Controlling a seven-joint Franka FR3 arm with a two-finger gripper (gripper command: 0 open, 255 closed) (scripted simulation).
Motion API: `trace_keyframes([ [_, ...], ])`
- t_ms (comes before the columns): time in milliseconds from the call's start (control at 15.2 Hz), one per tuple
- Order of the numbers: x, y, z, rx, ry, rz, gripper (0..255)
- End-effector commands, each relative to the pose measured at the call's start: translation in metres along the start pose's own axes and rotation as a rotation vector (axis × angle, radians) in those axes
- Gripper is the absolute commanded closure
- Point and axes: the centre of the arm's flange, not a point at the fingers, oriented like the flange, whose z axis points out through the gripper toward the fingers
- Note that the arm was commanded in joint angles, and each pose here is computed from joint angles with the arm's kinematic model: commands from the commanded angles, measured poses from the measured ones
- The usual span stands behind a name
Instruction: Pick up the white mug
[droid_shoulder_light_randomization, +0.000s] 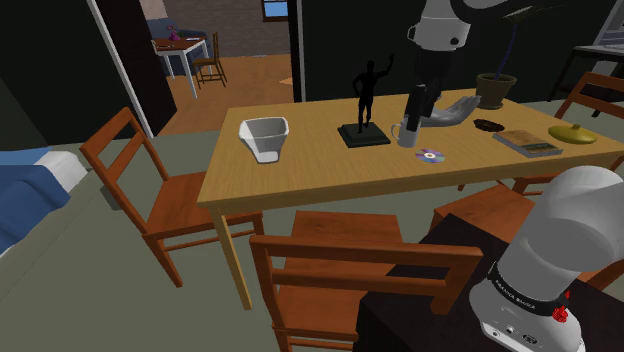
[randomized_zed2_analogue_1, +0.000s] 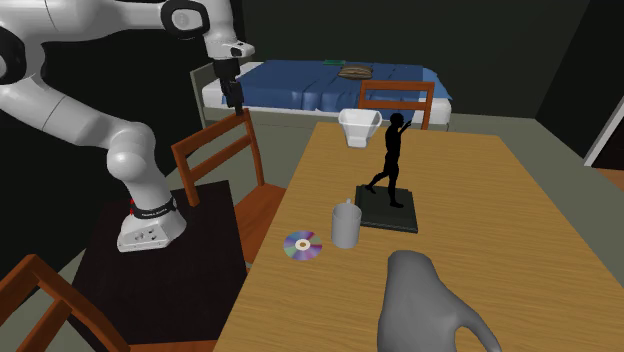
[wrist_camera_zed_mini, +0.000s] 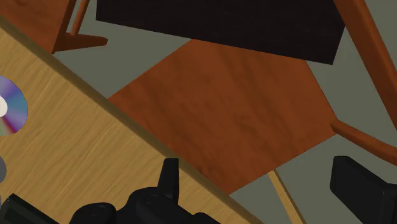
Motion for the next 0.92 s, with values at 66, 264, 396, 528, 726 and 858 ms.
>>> trace_keyframes([
  [66,0.004,0.012,0.005,0.001,-0.003,-0.003,0],
  [264,0.017,0.047,0.020,0.004,-0.013,-0.013,0],
  [396,0.025,0.070,0.031,0.006,-0.019,-0.020,0],
  [528,0.034,0.094,0.041,0.008,-0.025,-0.026,0],
  [726,0.047,0.128,0.057,0.010,-0.035,-0.036,0],
  [858,0.056,0.151,0.068,0.012,-0.041,-0.043,0],
])
